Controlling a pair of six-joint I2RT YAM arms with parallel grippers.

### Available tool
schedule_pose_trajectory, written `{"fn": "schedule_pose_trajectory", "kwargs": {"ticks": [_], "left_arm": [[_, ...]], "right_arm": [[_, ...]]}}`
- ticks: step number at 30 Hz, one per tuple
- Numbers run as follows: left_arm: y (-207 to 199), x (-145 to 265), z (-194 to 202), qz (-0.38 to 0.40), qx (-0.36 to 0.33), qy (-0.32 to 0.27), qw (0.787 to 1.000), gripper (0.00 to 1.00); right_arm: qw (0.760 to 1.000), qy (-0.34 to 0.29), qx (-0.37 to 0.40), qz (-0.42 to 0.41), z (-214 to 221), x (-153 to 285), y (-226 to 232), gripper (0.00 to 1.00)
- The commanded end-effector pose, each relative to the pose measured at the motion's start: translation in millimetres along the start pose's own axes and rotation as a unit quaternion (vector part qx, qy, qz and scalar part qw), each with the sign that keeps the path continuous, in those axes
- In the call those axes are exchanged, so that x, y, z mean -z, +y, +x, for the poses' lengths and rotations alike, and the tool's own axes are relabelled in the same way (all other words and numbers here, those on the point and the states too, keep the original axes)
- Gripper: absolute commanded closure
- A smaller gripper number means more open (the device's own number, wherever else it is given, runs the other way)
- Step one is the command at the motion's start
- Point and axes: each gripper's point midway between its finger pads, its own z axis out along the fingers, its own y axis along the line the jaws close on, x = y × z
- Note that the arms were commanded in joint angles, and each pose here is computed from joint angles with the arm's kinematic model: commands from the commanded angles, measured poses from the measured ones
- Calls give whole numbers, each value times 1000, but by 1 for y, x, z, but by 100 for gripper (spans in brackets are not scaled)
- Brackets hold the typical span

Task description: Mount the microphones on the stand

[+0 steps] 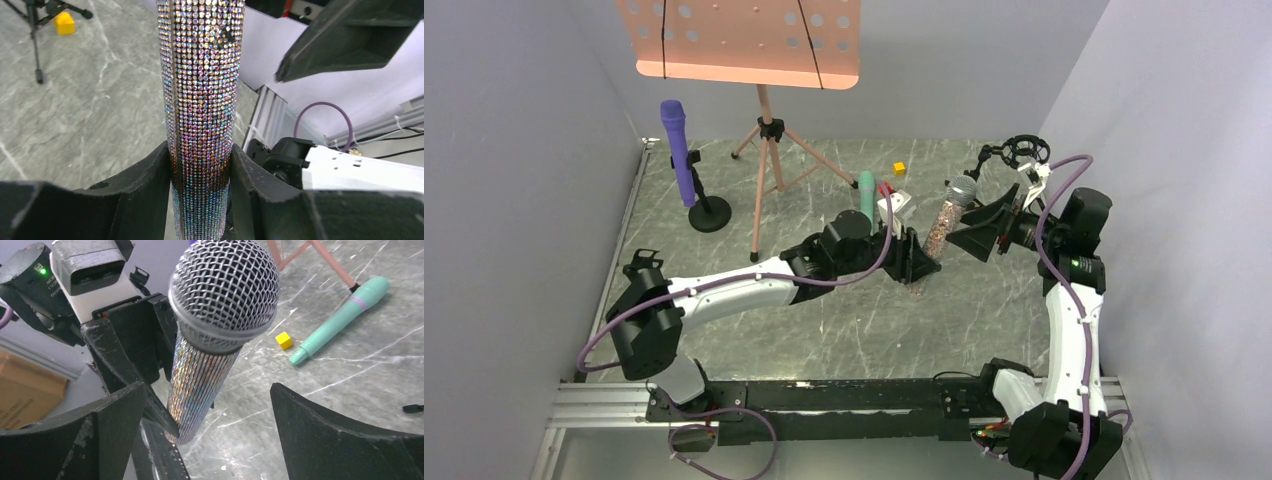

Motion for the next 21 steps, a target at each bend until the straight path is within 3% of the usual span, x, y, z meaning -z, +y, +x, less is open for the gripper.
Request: {"fn": "schedule_pose_trajectory", "kwargs": {"ticks": [1, 21], "left_arm": [[-40, -7, -36, 60, -4, -50, 997, 100], [-46, -15, -26, 67, -12, -48, 997, 100]], "right_arm": [[1000, -10, -17, -18, -8, -5, 13, 0], [992, -29, -113, -37, -15, -9, 18, 6]]}}
